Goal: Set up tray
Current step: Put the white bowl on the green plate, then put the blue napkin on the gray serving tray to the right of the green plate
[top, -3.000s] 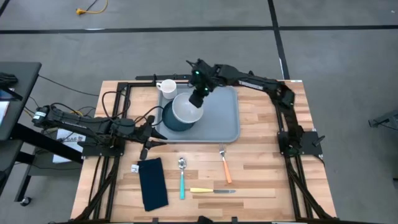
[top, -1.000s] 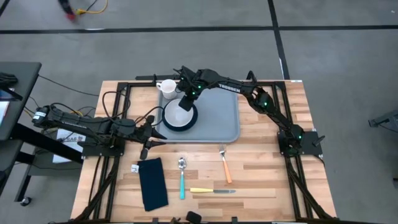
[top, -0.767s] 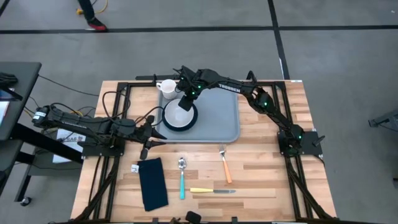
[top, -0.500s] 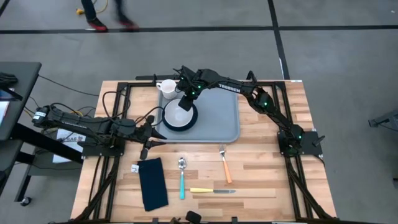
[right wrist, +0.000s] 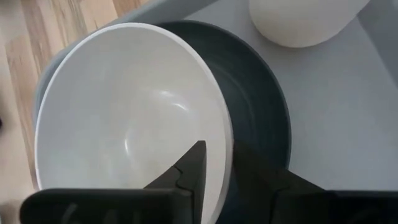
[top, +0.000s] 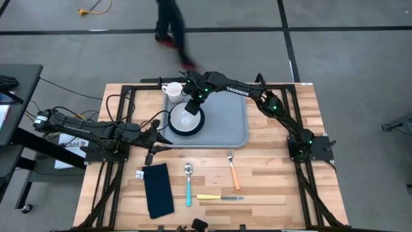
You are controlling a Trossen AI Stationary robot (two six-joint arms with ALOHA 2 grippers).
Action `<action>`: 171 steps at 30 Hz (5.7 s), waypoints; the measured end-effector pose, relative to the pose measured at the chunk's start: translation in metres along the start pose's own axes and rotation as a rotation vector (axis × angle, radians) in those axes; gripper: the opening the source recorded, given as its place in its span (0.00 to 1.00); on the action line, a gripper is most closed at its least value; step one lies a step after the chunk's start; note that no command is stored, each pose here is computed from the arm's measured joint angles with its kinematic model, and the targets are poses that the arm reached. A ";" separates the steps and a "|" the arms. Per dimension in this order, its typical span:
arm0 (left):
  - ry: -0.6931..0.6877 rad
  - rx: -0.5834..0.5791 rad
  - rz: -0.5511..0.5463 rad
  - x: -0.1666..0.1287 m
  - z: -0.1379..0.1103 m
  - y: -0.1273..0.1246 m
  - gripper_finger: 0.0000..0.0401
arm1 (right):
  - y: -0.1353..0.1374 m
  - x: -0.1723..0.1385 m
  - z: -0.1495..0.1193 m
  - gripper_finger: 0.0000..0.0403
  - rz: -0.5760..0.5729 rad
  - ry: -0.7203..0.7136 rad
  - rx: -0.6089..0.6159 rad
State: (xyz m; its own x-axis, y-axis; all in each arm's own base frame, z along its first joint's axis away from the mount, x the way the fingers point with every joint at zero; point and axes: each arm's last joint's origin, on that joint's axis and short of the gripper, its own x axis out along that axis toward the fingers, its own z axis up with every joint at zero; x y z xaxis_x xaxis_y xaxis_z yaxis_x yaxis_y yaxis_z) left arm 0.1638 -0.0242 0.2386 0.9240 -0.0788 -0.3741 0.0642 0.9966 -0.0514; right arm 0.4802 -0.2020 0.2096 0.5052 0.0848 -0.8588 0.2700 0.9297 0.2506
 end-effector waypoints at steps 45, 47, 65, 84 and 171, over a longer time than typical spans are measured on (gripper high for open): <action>0.040 -0.030 0.057 0.000 -0.004 0.002 0.22 | 0.033 -0.130 -0.046 0.36 -0.147 0.282 -0.026; 0.040 -0.043 0.057 0.000 -0.004 0.002 0.22 | 0.038 -0.129 -0.056 0.36 -0.143 0.311 -0.032; 0.138 -0.068 0.089 0.031 -0.009 0.001 0.22 | 0.072 -0.127 -0.217 0.34 -0.087 -0.134 -0.102; 0.602 -0.390 0.058 0.088 0.012 -0.065 0.22 | 0.102 -0.124 -0.287 0.34 -0.051 -0.410 -0.257; 1.180 -0.584 -0.065 0.142 -0.077 -0.201 0.22 | 0.099 -0.110 -0.296 0.33 -0.061 -0.529 -0.260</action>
State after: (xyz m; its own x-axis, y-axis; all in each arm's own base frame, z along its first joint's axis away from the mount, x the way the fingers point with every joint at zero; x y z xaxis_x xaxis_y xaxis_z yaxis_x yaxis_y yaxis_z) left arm 0.2534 -0.2378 0.1246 0.0242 -0.3956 -0.9181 -0.3501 0.8568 -0.3785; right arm 0.2085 -0.0130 0.1964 0.8533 -0.0996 -0.5118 0.1352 0.9903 0.0328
